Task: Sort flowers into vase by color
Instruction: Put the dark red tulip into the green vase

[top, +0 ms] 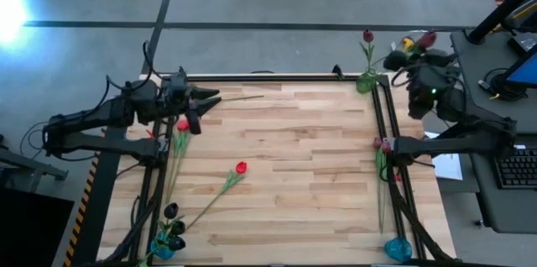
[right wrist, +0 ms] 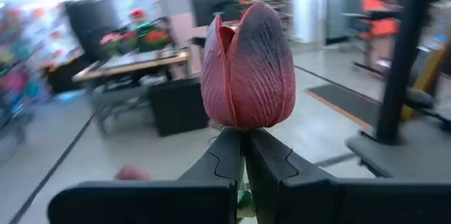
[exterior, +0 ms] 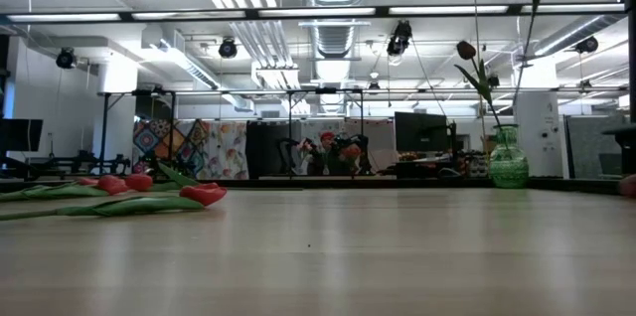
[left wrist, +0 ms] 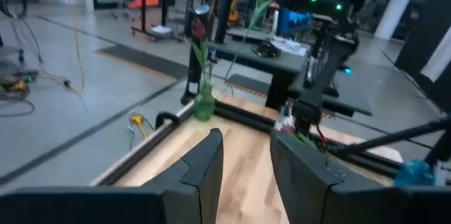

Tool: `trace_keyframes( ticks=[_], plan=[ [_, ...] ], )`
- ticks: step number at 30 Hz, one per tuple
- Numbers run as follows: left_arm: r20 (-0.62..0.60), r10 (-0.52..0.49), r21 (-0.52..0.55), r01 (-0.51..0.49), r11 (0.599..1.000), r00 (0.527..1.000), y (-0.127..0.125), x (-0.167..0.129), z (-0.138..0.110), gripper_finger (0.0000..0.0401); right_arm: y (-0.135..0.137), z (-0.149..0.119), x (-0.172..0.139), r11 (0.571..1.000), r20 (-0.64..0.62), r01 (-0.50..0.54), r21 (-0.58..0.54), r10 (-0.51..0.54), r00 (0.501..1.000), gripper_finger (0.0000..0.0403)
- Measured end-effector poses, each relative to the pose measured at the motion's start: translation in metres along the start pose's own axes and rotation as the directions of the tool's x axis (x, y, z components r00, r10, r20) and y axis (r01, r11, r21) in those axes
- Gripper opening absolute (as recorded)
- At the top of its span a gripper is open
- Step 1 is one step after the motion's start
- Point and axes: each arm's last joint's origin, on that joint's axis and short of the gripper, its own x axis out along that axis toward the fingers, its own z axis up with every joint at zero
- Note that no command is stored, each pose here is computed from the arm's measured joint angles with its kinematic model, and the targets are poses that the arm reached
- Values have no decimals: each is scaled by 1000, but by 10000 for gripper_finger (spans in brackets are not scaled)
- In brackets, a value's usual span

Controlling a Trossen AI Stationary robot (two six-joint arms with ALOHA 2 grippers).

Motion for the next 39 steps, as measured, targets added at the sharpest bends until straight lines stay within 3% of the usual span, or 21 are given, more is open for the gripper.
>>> trace_keyframes(
  ticks=[8, 13, 20, 25, 34, 39],
  plan=[
    [-5, 0, -8, 0, 1000, 1000, -4, 12, 5, 107, 38, -12, 47, 997, -13, 73, -13, -73, 997, 9],
    [-78, 15, -22, -17, 1000, 997, -4, 10, 6, 107, 45, -22, 69, 988, -25, 141, -59, -143, 989, 9],
    [-80, 16, -27, -18, 999, 997, -4, 10, 7, 107, 50, -33, 90, 981, -49, 165, -105, -170, 984, 9],
    [-80, 16, -33, -19, 999, 997, -4, 10, 7, 107, 54, -41, 98, 982, -83, 140, -126, -151, 985, 10],
    [-70, 15, -40, -18, 999, 997, -4, 10, 8, 107, 42, -71, 94, 971, -215, 172, -163, -205, 955, 12],
    [-77, -1, -55, -3, 998, 997, -5, 10, 7, 107, 39, -89, 93, 975, -286, 126, -181, -175, 942, 12]
  ],
)
